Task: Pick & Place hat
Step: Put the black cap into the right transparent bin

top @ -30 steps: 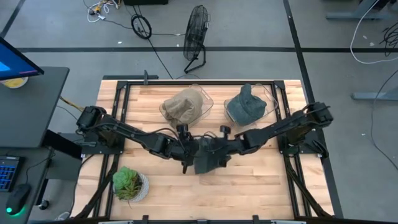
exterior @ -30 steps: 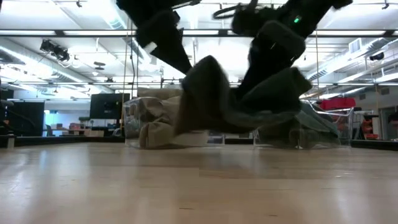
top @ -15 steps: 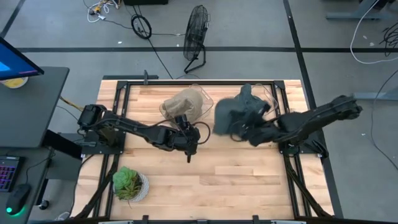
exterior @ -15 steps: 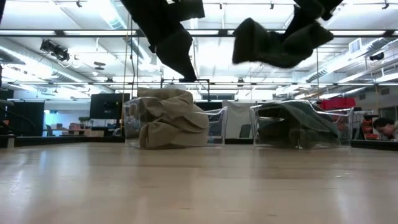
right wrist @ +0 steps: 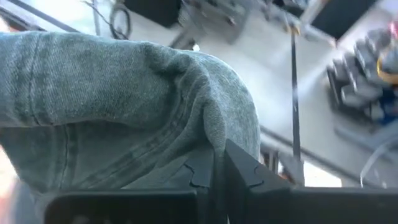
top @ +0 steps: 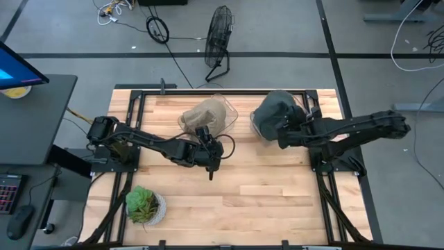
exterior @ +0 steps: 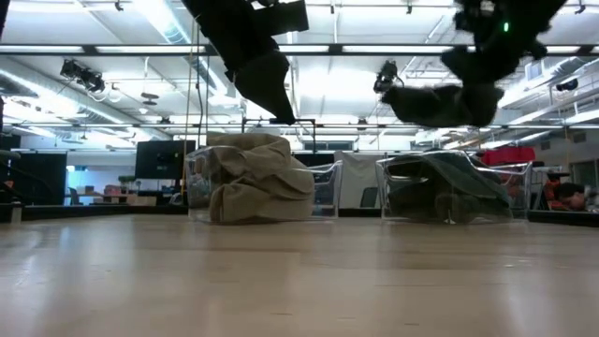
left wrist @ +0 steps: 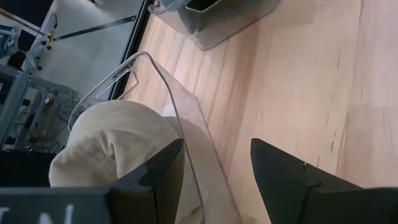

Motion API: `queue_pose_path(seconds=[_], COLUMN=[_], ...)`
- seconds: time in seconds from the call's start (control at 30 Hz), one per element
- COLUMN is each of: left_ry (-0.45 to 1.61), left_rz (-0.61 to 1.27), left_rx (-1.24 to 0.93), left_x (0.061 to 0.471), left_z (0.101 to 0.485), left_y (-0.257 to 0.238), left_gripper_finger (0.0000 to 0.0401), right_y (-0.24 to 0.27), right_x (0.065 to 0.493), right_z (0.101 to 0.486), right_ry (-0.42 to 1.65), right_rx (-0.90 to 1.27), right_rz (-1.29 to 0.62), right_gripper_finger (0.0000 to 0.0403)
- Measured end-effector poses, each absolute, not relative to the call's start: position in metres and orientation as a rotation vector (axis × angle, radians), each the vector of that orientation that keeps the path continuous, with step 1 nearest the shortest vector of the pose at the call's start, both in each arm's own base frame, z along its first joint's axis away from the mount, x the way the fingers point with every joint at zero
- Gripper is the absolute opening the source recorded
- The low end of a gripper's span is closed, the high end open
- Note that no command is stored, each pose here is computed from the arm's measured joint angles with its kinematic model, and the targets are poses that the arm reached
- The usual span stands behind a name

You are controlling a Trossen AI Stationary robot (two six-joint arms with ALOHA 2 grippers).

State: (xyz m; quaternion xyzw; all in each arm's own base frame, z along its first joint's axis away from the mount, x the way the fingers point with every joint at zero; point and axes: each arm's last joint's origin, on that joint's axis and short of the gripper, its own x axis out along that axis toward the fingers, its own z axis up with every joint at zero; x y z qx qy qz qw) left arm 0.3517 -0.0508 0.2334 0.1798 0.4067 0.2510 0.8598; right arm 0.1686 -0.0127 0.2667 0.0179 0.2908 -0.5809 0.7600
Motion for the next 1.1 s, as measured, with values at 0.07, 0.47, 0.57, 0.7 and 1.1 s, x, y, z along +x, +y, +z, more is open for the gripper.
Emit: queue_pose_path(seconds=[0.07, 0.47, 0.57, 0.7, 1.1], left_ry=[0.852, 0.850, 0.850, 0.850, 0.850], left_rz=[0.526, 0.525, 0.525, 0.525, 0.525], left_rx=[0.380, 0.378, 0.378, 0.378, 0.379], left_x=[0.352, 0.352, 0.352, 0.352, 0.352], left_z=[0.234, 0.234, 0.234, 0.234, 0.234], left_y=[-0.051, -0.051, -0.051, -0.051, -0.051], left_gripper_finger=[0.0190, 0.0190, 0.0190, 0.0190, 0.0190], right_y=[-0.018, -0.030, -0.031, -0.030, -0.028], right_x=[0.167, 0.161, 0.158, 0.161, 0.179], right_z=[0.251, 0.183, 0.176, 0.181, 0.245], right_ry=[0.639, 0.679, 0.705, 0.774, 0.891], right_rx=[0.080, 0.243, 0.235, 0.177, 0.172], right_rz=[-1.301, -1.292, -1.283, -1.230, -1.042], right_gripper_finger=[0.0020, 0.0020, 0.0020, 0.0028, 0.0142])
